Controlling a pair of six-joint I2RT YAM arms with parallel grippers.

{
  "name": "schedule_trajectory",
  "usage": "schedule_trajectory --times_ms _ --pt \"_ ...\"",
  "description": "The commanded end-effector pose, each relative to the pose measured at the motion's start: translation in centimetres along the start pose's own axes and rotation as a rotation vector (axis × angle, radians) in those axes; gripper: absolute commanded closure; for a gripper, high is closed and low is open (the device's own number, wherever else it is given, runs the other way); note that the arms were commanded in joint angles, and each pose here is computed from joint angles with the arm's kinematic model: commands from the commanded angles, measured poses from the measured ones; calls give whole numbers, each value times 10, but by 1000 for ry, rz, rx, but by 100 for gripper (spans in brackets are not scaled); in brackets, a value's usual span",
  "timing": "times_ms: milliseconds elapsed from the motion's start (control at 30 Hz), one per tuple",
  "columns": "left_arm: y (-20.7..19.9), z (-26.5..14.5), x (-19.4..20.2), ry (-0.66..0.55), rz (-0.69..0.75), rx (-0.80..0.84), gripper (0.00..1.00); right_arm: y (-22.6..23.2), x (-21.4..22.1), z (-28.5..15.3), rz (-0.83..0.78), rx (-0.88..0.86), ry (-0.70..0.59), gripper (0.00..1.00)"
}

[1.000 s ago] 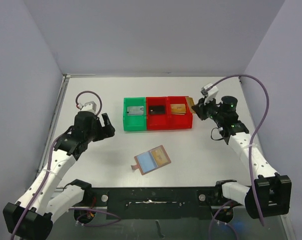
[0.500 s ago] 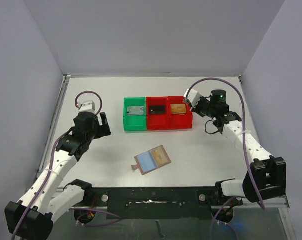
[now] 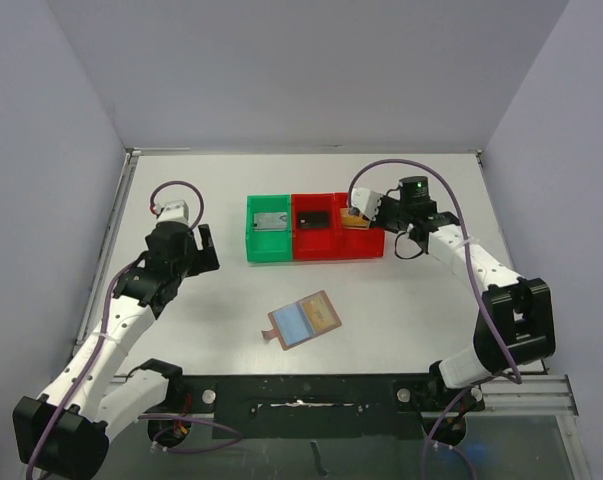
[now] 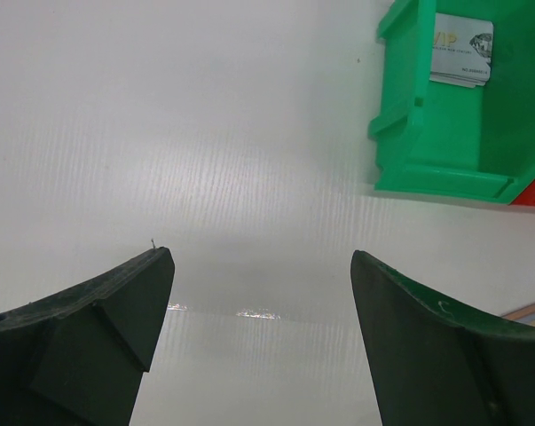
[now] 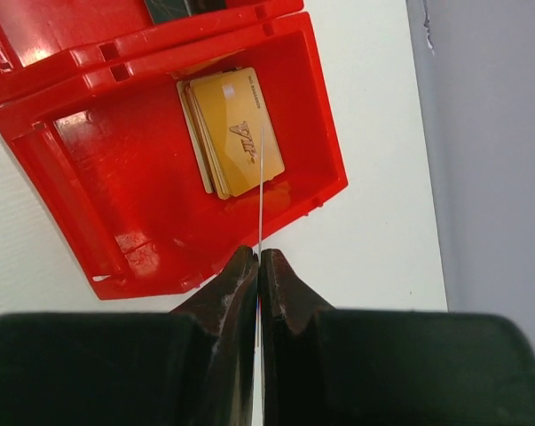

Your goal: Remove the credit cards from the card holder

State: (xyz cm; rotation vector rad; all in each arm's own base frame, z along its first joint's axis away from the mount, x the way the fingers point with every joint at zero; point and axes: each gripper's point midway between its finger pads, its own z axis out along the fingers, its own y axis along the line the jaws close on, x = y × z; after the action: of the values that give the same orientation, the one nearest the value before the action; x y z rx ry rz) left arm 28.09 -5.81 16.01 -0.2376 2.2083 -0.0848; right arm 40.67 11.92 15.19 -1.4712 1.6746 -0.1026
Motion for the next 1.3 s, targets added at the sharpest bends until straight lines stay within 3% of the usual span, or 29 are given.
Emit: schedule_trajectory --times_ms 0,567,933,1267 --pt "-6 -3 -26 -90 -12 34 18 -28 -25 4 -85 51 -45 100" --pt "-5 2 -23 -67 -11 30 18 -30 -16 65 -186 -13 5 100" --pt "-4 4 -21 -54 -10 30 18 -42 -10 107 -249 53 30 100" --pt "-3 6 -20 -48 -12 28 18 -35 0 122 -297 20 92 82"
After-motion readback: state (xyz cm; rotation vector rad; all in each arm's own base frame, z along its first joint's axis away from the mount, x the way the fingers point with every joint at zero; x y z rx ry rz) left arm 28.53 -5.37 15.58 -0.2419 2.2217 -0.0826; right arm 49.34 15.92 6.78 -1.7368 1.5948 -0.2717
